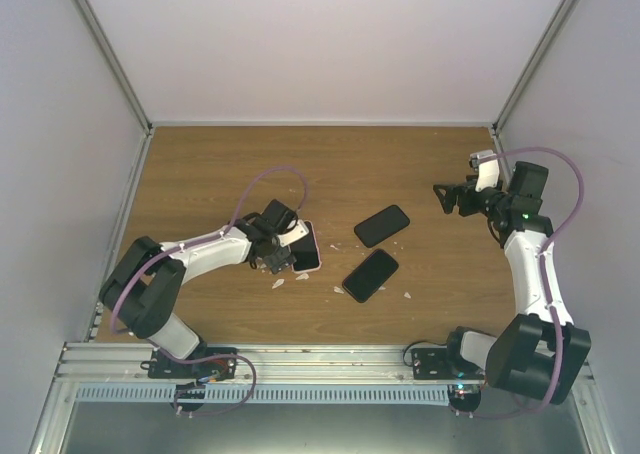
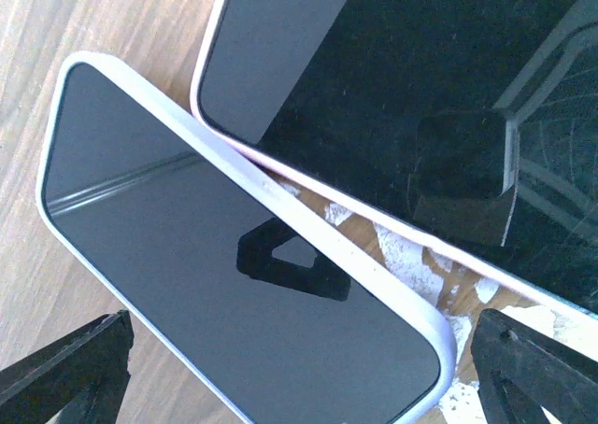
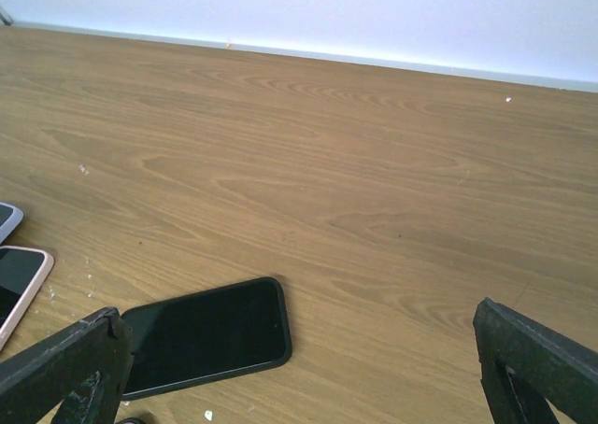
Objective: Take the phone out of the phone case
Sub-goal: Pick up the phone at the center of the board.
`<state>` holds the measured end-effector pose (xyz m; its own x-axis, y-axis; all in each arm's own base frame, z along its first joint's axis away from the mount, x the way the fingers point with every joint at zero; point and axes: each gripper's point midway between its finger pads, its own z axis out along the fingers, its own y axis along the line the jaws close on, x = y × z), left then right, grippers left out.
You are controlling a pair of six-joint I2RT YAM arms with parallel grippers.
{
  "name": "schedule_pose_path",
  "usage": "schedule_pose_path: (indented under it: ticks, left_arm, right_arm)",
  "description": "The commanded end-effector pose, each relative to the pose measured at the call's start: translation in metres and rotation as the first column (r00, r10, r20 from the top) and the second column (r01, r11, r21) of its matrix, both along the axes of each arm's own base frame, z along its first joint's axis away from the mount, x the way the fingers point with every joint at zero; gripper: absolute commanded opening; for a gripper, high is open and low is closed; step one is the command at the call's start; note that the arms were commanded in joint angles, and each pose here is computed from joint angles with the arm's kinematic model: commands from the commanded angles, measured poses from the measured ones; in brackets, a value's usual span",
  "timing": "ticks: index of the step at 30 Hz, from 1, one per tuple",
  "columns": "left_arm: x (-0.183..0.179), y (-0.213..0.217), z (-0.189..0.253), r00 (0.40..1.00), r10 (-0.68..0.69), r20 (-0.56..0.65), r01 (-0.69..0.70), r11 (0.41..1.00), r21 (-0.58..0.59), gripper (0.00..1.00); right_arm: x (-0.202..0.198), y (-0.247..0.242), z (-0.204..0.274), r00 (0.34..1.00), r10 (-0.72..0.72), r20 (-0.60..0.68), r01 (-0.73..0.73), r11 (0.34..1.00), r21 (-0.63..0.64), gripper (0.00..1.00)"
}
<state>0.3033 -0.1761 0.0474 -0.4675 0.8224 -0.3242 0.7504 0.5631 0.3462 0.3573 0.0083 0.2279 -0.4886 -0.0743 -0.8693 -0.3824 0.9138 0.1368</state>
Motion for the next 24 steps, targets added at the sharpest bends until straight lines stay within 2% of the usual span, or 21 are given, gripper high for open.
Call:
schedule_pose_path:
  ticks: [1, 7, 16, 24]
  left_arm:
    - [0.009, 0.005, -0.002, 0.999, 0.006, 0.051, -0.007, 1.0, 0.02, 0.99]
    - [0.011, 0.021, -0.001, 0.998, 0.052, 0.044, -0.053, 0.998, 0.019, 0.99]
    - [0.023, 0.057, 0.002, 0.985, 0.174, -0.012, -0.174, 0.983, -0.05, 0.99]
    - [0.025, 0.055, 0.003, 0.955, 0.218, -0.203, -0.262, 0.937, -0.229, 0.99]
  right_arm:
    - [0.0, 0.001, 0.01, 0.999, 0.016, 0.044, -0.015, 1.0, -0.006, 1.0]
    - [-0.002, 0.0, 0.013, 0.998, 0.015, 0.058, -0.015, 1.0, -0.004, 1.0]
    - [-0.003, -0.002, 0.014, 0.998, 0.013, 0.063, -0.013, 1.0, 0.001, 1.0]
    - [-0.008, 0.001, 0.015, 0.997, 0.023, 0.077, -0.024, 1.0, 0.014, 1.0]
